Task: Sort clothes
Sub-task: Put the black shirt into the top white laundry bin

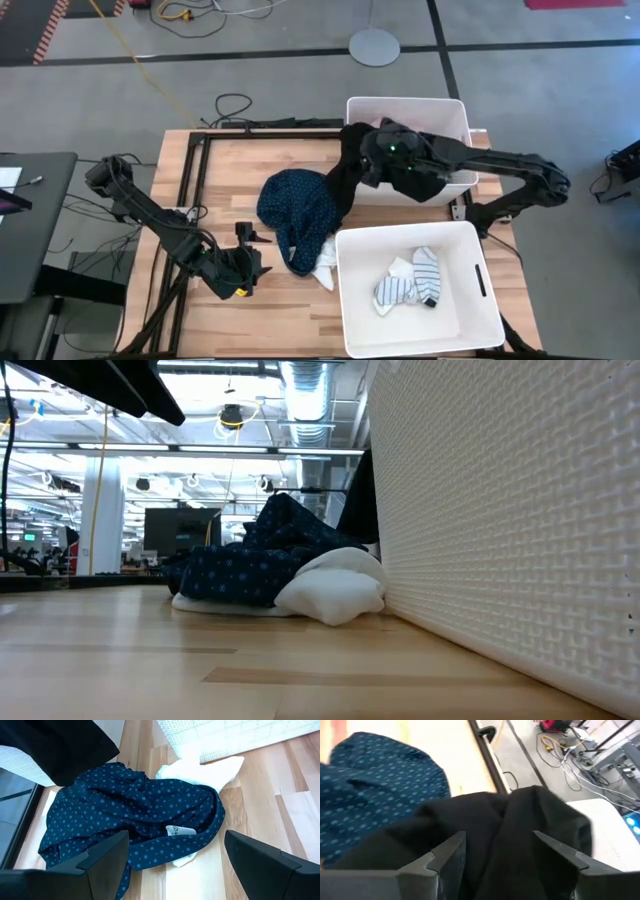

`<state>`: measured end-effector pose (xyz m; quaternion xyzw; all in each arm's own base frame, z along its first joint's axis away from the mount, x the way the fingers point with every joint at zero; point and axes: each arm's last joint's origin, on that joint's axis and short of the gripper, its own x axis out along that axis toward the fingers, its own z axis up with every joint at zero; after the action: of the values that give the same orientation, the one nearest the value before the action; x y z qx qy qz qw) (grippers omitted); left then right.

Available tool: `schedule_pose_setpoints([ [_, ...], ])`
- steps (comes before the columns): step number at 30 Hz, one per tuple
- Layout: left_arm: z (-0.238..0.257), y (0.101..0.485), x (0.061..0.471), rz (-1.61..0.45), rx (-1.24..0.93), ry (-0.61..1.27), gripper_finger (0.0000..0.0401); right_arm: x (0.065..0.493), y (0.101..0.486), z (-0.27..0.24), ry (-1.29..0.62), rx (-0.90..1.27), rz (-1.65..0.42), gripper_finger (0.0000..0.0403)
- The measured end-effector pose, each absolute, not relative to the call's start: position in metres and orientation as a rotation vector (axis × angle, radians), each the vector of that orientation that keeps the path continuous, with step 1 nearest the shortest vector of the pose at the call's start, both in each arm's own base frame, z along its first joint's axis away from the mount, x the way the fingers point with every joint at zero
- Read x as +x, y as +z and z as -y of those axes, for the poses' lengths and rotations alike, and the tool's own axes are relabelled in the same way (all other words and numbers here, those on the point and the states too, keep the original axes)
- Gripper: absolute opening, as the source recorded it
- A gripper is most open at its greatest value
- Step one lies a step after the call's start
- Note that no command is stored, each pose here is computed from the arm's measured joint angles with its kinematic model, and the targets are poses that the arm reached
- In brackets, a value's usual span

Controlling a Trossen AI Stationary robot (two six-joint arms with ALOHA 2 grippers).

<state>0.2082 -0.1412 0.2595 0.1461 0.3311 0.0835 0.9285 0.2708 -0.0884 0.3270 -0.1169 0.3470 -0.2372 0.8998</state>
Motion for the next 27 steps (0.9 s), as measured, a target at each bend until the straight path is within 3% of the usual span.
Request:
schedule_pose_setpoints([
  [13,0.142,0.257,0.209,-0.681,0.294,0.162,0.0322,0.276,0.325,0.090,-0.400,-0.205,-0.724,0.0181],
  [19,0.141,0.243,0.207,-0.694,0.303,0.158,0.0322,0.262,0.346,0.074,-0.369,-0.208,-0.634,0.0183],
  [27,0.142,0.241,0.209,-0.664,0.296,0.140,0.0322,0.277,0.327,0.072,-0.323,-0.188,-0.716,0.0191],
])
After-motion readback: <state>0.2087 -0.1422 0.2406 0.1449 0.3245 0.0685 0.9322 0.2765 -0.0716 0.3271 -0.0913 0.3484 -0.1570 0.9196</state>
